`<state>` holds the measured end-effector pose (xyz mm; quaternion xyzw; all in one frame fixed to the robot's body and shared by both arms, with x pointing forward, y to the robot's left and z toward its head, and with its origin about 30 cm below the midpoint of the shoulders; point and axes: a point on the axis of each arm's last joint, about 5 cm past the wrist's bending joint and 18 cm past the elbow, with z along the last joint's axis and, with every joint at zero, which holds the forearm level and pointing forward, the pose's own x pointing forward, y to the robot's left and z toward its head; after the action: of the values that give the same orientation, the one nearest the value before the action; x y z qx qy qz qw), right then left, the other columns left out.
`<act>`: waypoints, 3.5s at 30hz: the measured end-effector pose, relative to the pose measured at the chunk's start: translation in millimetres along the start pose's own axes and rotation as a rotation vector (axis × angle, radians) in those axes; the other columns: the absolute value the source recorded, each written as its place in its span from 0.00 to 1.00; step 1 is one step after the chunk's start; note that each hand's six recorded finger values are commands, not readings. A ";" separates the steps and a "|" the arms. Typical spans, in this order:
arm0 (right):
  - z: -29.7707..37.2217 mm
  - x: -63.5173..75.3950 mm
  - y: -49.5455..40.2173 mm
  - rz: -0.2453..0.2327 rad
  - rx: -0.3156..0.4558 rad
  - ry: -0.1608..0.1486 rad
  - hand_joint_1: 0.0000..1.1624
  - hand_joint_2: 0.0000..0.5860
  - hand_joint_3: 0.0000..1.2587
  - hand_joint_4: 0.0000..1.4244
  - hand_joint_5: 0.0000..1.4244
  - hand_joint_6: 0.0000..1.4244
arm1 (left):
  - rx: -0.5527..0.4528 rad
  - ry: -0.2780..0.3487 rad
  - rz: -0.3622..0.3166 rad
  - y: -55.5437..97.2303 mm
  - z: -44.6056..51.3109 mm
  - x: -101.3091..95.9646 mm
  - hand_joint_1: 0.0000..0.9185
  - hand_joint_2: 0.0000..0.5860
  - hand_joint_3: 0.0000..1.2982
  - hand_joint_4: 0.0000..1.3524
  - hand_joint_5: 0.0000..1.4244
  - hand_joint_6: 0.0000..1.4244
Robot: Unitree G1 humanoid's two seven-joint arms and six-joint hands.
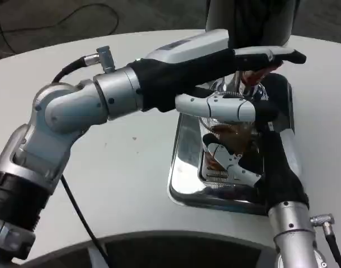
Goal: Grasp the cup under the faucet to collect the drink, then remove the cup.
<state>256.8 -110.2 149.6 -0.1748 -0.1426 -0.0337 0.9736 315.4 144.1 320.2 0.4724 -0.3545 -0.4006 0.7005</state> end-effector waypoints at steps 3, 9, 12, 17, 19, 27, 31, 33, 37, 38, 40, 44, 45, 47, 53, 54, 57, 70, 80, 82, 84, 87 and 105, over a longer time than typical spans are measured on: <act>0.2 1.2 0.4 0.001 -0.001 0.000 0.59 0.39 0.00 0.01 0.07 0.00 | 0.002 0.002 -0.001 0.3 -0.1 -0.4 0.00 0.25 0.11 0.04 0.09 0.07; 1.0 3.1 2.8 -0.005 -0.003 0.005 0.60 0.39 0.00 0.08 0.12 0.01 | 0.004 0.006 -0.001 1.3 -0.5 -0.4 0.00 0.25 0.11 0.04 0.09 0.07; 1.1 3.0 5.2 -0.021 -0.006 0.008 0.60 0.39 0.06 0.13 0.15 0.03 | 0.003 0.007 -0.001 1.3 -0.7 -0.4 0.00 0.25 0.11 0.04 0.09 0.07; 1.5 4.7 8.4 -0.051 -0.008 0.011 0.60 0.40 0.14 0.19 0.20 0.08 | 0.004 0.007 -0.002 0.9 -1.7 -0.9 0.00 0.25 0.10 0.04 0.09 0.07; 2.0 5.8 10.2 -0.063 -0.005 0.011 0.61 0.41 0.16 0.21 0.21 0.08 | 0.004 0.008 -0.002 0.9 -1.9 -1.0 0.00 0.24 0.10 0.04 0.08 0.07; 0.0 5.3 18.1 -0.113 0.017 0.002 0.64 0.41 0.28 0.30 0.29 0.12 | 0.004 0.009 0.006 0.8 -2.6 -2.5 0.00 0.22 0.04 0.01 0.07 0.07; -1.1 5.2 20.0 -0.136 0.023 -0.004 0.65 0.43 0.37 0.37 0.35 0.19 | -0.003 0.008 0.036 -0.6 -4.3 -6.2 0.00 0.21 0.02 0.01 0.07 0.08; -0.8 5.0 20.5 -0.149 0.025 -0.010 0.65 0.43 0.41 0.40 0.38 0.20 | -0.018 0.011 0.072 -2.8 -6.8 -10.0 0.00 0.20 0.01 0.01 0.07 0.08; -0.6 4.5 20.6 -0.168 0.029 -0.021 0.65 0.43 0.45 0.43 0.41 0.24 | -0.057 0.000 0.143 -8.7 -11.3 -16.9 0.00 0.19 0.01 0.01 0.07 0.08; -0.3 4.5 20.5 -0.175 0.030 -0.024 0.65 0.43 0.46 0.44 0.42 0.25 | -0.062 -0.008 0.164 -9.8 -11.8 -17.9 0.00 0.19 0.01 0.01 0.08 0.08; 0.2 4.6 20.4 -0.184 0.033 -0.031 0.65 0.43 0.47 0.44 0.44 0.26 | -0.082 -0.025 0.219 -11.3 -13.1 -20.0 0.00 0.19 0.01 0.01 0.08 0.08; 1.5 4.6 20.4 -0.194 0.038 -0.043 0.65 0.43 0.48 0.45 0.45 0.27 | -0.099 -0.053 0.299 -9.6 -13.9 -23.7 0.00 0.19 0.03 0.03 0.09 0.09; 1.7 4.6 20.3 -0.197 0.039 -0.044 0.65 0.43 0.48 0.45 0.45 0.27 | -0.099 -0.057 0.305 -9.4 -13.9 -24.1 0.00 0.19 0.03 0.03 0.09 0.09; 1.9 4.6 20.4 -0.197 0.039 -0.045 0.66 0.42 0.48 0.46 0.45 0.28 | -0.103 -0.067 0.318 -9.4 -13.7 -24.0 0.00 0.19 0.03 0.03 0.09 0.09; 1.5 3.9 20.3 -0.205 0.040 -0.042 0.66 0.41 0.50 0.48 0.47 0.30 | -0.106 -0.105 0.390 -8.7 -12.8 -25.8 0.00 0.19 0.04 0.04 0.09 0.10; 1.5 3.9 20.2 -0.206 0.040 -0.042 0.66 0.41 0.50 0.48 0.47 0.30 | -0.107 -0.112 0.402 -9.1 -12.7 -26.0 0.00 0.19 0.04 0.04 0.09 0.10; 1.2 3.9 19.9 -0.210 0.040 -0.041 0.66 0.41 0.50 0.48 0.47 0.30 | -0.104 -0.120 0.427 -8.5 -12.5 -27.0 0.00 0.19 0.05 0.05 0.10 0.10; -0.4 4.3 15.6 -0.234 0.041 -0.034 0.66 0.41 0.51 0.50 0.50 0.32 | -0.119 -0.159 0.467 -12.2 -8.3 -32.7 0.00 0.20 0.08 0.08 0.12 0.11; -2.2 -0.2 9.7 -0.255 0.040 -0.042 0.66 0.40 0.55 0.53 0.55 0.39 | -0.166 -0.118 0.505 -26.4 -8.1 -56.7 0.00 0.20 0.09 0.09 0.12 0.12; -2.7 -2.7 7.6 -0.261 0.039 -0.044 0.66 0.40 0.56 0.54 0.56 0.40 | -0.186 -0.092 0.508 -31.5 -9.7 -63.3 0.00 0.20 0.09 0.09 0.12 0.12; -3.1 -4.2 6.3 -0.263 0.039 -0.044 0.66 0.40 0.56 0.55 0.57 0.41 | -0.206 -0.072 0.514 -35.7 -11.4 -68.7 0.00 0.20 0.09 0.09 0.12 0.12; -3.5 -7.0 4.3 -0.262 0.038 -0.045 0.66 0.40 0.58 0.56 0.59 0.44 | -0.208 -0.058 0.519 -39.1 -10.5 -74.6 0.00 0.20 0.09 0.09 0.12 0.12; -10.1 -30.4 -16.1 -0.261 0.008 -0.043 0.66 0.40 0.61 0.59 0.64 0.49 | -0.303 0.131 0.545 -81.8 -15.2 -103.4 0.00 0.21 0.09 0.09 0.13 0.12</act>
<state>228.6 -128.3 137.0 -0.1517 -0.1850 -0.1559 0.9584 266.0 223.4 226.0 0.2750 -0.3583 -0.2151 0.8659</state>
